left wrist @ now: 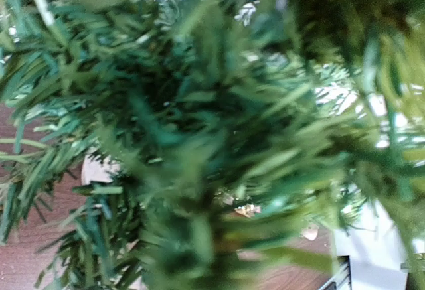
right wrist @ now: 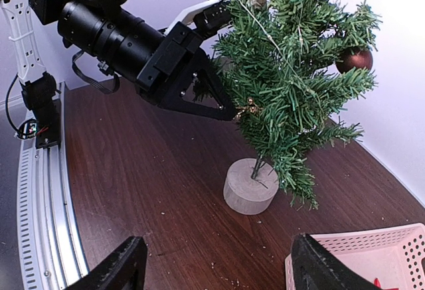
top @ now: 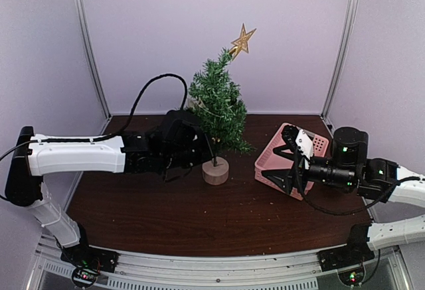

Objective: Decorate the small christmas tree

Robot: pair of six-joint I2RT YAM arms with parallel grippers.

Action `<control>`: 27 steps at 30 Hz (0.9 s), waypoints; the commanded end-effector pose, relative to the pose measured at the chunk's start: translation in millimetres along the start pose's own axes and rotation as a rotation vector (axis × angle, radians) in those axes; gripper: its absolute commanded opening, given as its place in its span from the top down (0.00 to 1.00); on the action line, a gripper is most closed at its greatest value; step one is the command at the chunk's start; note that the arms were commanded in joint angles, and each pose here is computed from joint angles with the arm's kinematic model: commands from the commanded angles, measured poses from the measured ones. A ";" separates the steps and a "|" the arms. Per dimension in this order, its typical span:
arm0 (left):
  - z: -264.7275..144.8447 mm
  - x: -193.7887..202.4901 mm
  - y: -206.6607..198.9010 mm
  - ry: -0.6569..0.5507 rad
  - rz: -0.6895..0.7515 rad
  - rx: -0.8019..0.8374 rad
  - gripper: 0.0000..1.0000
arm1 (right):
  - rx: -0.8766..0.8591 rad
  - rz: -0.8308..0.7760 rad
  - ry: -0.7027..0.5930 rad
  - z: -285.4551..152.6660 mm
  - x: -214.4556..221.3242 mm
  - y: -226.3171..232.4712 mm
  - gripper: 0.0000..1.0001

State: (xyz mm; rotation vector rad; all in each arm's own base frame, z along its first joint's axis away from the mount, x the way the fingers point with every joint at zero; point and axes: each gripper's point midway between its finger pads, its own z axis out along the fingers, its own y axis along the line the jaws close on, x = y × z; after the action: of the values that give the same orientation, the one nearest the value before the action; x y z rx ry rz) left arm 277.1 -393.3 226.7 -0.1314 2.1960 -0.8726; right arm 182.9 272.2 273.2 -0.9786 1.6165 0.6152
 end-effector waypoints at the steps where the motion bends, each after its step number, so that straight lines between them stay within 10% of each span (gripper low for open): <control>1: -3.6 -9.5 -17.6 -0.026 -0.006 0.086 1.00 | 0.011 0.000 -0.005 0.4 0.7 -2.2 0.22; 16: -66.8 19.8 9.6 0.093 0.183 0.078 1.00 | -0.065 -0.042 -0.041 0.3 -9.9 10.6 0.24; 27: -143.3 78.6 -7.7 0.434 0.598 0.447 1.00 | -0.196 -0.257 -0.050 0.7 -22.5 49.6 0.24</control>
State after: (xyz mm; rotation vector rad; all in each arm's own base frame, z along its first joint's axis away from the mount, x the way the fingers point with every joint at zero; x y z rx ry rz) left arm 168.7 -343.5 235.8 0.5458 2.2479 -0.9429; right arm 158.5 291.9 272.4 -1.1699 1.5040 0.6553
